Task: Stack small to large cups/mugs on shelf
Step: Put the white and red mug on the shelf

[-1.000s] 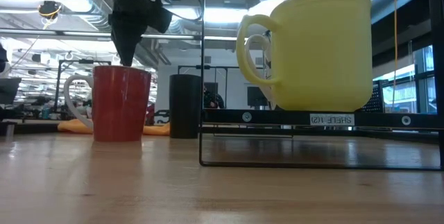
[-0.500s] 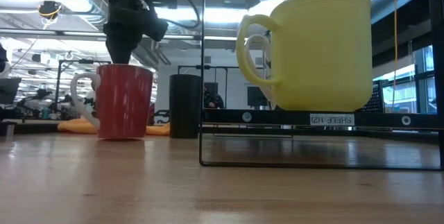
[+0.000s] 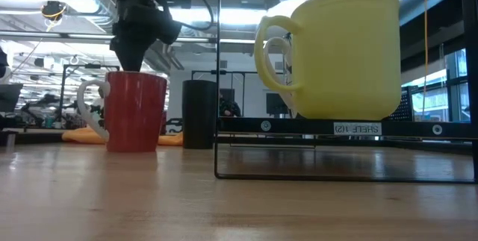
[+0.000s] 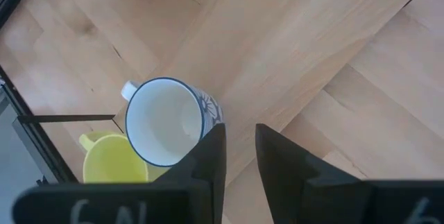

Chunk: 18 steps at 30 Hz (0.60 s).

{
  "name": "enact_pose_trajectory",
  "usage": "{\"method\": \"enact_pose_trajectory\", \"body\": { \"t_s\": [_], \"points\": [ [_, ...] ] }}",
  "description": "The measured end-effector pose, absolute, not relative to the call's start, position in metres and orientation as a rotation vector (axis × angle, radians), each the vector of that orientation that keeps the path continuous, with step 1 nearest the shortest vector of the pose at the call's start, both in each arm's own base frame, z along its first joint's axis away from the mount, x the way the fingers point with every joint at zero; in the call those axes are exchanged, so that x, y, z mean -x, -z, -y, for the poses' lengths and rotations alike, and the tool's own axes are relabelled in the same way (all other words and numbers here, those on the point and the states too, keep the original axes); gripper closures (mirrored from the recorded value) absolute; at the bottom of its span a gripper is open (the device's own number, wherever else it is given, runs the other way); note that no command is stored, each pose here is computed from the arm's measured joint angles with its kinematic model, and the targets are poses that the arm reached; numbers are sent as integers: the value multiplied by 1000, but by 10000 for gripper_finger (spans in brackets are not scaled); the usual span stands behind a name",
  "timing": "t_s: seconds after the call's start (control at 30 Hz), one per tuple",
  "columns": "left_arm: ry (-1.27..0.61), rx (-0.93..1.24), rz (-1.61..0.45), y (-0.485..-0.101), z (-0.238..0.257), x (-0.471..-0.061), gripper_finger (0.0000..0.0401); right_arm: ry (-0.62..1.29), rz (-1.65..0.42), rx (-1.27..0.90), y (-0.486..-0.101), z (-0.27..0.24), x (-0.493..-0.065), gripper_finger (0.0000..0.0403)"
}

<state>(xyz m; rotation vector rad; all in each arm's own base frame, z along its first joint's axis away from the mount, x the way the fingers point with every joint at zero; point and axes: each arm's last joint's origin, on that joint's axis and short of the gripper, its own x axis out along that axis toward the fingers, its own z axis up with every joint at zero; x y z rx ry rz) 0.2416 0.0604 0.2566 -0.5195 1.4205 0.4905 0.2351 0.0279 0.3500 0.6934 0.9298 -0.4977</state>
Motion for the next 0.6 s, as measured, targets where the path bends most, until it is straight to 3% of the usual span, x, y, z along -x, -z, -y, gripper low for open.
{"method": "enact_pose_trajectory", "body": {
  "t_s": [0.23, 0.6],
  "points": [
    [-540, 656, -1412, -256, -59, -241, 318, 505, -943, -689, -349, -28, -234, 322],
    [-589, 576, -1412, -255, -61, -241, 318, 506, -944, -689, -349, -28, -234, 322]
  ]
}}
